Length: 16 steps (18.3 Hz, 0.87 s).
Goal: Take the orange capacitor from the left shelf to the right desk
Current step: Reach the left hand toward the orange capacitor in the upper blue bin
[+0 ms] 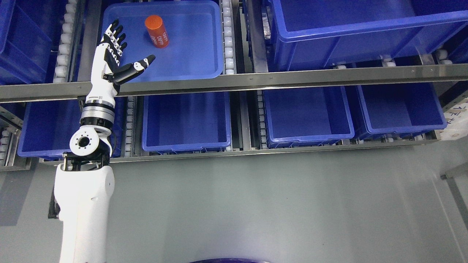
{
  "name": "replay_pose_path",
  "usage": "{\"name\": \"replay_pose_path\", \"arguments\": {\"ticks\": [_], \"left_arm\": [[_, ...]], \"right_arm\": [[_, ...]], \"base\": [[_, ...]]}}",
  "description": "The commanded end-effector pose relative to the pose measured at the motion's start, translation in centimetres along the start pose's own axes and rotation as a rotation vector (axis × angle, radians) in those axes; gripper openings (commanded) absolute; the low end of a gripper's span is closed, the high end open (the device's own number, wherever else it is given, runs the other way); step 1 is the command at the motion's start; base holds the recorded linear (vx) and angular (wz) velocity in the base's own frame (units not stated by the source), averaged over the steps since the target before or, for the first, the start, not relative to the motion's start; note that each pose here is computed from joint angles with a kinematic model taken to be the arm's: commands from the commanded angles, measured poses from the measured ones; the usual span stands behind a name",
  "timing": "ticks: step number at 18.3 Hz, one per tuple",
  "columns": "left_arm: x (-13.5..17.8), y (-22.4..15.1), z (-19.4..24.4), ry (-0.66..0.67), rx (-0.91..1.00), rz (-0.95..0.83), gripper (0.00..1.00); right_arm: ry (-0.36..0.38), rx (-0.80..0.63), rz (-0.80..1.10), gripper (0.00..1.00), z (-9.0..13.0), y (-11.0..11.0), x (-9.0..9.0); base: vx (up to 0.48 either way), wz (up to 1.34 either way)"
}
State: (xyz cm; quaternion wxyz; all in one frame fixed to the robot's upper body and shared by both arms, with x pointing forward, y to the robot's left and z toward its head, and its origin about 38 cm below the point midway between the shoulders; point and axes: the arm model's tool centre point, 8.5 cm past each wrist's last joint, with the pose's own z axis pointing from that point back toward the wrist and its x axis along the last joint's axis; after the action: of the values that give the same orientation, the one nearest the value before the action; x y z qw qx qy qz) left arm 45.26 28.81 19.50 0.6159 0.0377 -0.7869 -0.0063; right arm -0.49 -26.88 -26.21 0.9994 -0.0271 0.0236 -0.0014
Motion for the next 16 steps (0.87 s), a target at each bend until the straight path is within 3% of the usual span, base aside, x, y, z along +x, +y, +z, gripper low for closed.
{"name": "replay_pose_path", "arguments": {"ticks": [1,8,11,16], "left_arm": [[0.2,-0.1,-0.3,-0.006,-0.003,0.002,1.00],[-0.4,-0.6,-4.7,0.041,-0.014,-0.003,1.00],[-1.4,1.4,-8.1,0.080,0.009,-0.049,1.00],[-5.4,-3.4,-10.0,0.211,-0.138,-0.111,1.00]], "right_arm": [[-0.035,-0.018,-0.010,1.00,0.0,-1.1,1.1],[-0.035,-0.018,-0.010,1.00,0.0,-1.1,1.1],[-0.035,-0.018,-0.010,1.00,0.0,-1.1,1.1],[-0.035,-0.018,-0.010,1.00,0.0,-1.1,1.1]], "base": [[0.000,0.00],[0.000,0.00],[0.000,0.00],[0.000,0.00]]}}
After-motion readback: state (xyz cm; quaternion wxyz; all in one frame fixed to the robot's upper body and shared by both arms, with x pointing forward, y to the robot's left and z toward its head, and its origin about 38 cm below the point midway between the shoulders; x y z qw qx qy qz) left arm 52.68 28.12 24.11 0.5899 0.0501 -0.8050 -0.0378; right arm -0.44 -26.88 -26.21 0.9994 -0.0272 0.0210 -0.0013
